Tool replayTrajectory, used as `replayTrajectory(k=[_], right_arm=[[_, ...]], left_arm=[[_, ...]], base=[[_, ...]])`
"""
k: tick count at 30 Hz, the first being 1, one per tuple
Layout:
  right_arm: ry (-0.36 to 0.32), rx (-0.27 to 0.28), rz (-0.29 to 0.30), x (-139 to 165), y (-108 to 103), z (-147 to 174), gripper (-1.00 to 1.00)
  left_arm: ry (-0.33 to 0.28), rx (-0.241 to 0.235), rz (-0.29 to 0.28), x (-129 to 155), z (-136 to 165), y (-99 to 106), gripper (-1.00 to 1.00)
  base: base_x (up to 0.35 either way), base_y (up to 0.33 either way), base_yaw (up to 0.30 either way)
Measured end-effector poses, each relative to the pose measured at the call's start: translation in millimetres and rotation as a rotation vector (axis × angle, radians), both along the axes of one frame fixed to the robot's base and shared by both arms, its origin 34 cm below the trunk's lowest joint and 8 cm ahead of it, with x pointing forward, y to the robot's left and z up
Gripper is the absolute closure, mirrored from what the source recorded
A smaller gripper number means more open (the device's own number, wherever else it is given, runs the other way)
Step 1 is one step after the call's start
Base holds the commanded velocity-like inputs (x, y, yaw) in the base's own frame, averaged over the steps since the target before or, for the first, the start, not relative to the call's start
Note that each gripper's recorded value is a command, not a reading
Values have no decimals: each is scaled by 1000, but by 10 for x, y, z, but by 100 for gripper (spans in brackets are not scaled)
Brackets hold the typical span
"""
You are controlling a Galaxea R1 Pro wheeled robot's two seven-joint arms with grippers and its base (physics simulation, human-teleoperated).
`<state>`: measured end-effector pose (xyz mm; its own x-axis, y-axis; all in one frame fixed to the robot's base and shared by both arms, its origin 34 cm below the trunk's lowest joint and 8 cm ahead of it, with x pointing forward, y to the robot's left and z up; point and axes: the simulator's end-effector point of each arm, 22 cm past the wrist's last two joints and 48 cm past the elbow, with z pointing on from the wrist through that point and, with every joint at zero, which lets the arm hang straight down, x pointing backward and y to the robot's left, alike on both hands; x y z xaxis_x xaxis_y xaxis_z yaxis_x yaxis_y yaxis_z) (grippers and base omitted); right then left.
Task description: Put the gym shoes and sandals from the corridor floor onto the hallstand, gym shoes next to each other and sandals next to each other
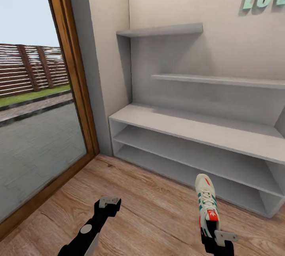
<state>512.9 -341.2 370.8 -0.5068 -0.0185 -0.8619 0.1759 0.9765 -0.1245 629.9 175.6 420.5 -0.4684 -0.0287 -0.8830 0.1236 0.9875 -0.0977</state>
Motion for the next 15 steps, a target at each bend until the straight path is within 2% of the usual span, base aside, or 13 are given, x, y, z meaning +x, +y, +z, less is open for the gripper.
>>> replayTrajectory(k=[15], right_arm=[[-7, 0, 0, 13, 0, 30, 100]], left_arm=[[-9, 2, 1, 13, 43, 14, -100]], base=[[0, 0, -256]])
